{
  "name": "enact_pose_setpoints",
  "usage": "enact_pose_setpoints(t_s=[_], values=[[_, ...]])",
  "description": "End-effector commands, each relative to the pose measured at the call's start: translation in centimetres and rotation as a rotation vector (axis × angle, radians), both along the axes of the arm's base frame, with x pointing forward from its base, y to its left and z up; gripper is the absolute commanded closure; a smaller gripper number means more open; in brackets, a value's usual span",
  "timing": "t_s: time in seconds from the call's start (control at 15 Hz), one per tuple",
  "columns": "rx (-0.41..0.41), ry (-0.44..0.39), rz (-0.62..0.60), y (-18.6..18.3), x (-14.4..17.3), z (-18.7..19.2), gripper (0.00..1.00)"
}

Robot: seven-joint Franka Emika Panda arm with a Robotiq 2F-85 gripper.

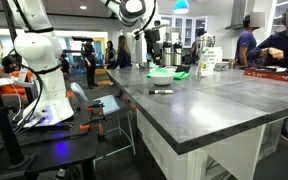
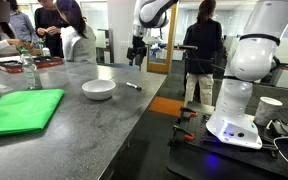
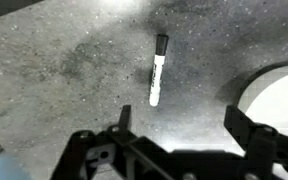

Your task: Remove the marker from the bowl and put it on the table

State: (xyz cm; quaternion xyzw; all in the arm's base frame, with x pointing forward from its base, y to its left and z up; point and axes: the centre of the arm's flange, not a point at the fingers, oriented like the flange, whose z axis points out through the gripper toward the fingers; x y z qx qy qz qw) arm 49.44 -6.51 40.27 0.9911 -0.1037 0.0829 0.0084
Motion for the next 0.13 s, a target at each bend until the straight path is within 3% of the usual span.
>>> enact_pose_setpoints(t_s=[0.0,0.07], values=[[-0.021,0.01,0.033,0.56,-1.68,1.61,0.0],[-0.023,0.004,0.031,0.69,-1.98,1.98,0.0]])
